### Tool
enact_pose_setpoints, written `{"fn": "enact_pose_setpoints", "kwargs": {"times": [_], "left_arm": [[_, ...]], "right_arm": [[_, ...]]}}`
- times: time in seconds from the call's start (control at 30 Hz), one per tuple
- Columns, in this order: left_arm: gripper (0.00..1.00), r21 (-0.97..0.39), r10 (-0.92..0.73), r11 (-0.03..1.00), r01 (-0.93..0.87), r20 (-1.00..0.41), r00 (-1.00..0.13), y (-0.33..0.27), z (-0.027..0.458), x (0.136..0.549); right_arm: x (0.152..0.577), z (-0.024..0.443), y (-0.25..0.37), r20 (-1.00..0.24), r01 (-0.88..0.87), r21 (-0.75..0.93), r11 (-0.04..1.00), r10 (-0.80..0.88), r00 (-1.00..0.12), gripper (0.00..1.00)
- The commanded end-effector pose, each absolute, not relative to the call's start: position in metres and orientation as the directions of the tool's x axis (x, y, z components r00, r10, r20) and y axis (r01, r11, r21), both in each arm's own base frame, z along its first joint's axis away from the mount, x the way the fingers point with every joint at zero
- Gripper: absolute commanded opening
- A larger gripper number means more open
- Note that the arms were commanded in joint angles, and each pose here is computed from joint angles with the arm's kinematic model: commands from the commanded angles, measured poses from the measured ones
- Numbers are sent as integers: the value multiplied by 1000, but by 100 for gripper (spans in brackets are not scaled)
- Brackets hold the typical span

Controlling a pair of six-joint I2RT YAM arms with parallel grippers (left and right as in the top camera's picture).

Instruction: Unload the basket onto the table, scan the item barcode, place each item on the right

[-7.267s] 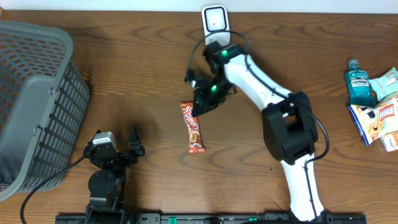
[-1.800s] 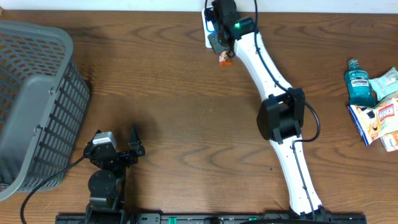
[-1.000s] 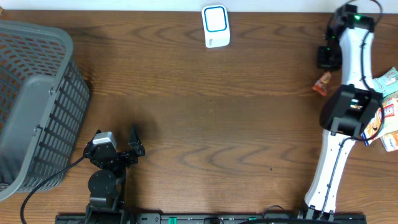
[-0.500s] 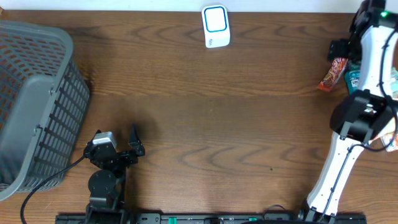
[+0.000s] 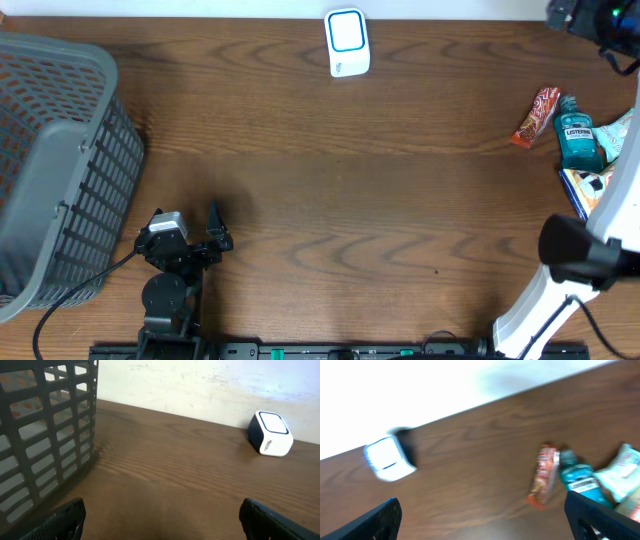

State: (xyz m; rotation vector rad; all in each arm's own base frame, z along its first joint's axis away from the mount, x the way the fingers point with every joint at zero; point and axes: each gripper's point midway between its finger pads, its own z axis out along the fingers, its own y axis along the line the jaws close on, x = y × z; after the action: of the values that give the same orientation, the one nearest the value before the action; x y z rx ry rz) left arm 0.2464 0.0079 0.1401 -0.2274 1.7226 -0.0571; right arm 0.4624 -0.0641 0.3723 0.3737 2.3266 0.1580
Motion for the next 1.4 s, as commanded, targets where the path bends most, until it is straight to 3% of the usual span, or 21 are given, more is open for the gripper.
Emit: {"fn": "enact_pose_setpoints", "kwargs": {"times": [0.0,0.17,0.37,0.53,0.77,1.03,1.2,1.37], "left_arm": [[98,-159,-187,976,-149,-963,-195,12,122,244],[98,-160,-187,976,-149,-963,-195,12,122,244],[98,-160,-187,976,-149,-963,-195,12,122,244],[98,-159,-187,976,-149,-963,-195,12,122,244],[98,-159,-187,976,-149,-963,-195,12,122,244],[98,-159,-187,976,-149,-963,-195,12,122,244],[98,-159,-187,976,-149,-963,-195,12,122,244],[98,-159,-187,976,-149,-963,-195,12,122,244]], "right_arm": [[440,404,-30,-702,142,278,950,302,-645,99],[398,427,-7,-707,99,281,955,276,-651,99],[350,421,5,-634,87,289,953,259,-729,99],[345,424,15,-664,-12,232,973,149,-733,99],[314,452,16,-738,-36,183,982,113,-665,99],[251,481,15,-810,-34,157,987,109,-576,99],[211,463,23,-784,-58,183,981,111,-610,99],[173,415,25,-712,-36,193,980,115,-693,99]]}}
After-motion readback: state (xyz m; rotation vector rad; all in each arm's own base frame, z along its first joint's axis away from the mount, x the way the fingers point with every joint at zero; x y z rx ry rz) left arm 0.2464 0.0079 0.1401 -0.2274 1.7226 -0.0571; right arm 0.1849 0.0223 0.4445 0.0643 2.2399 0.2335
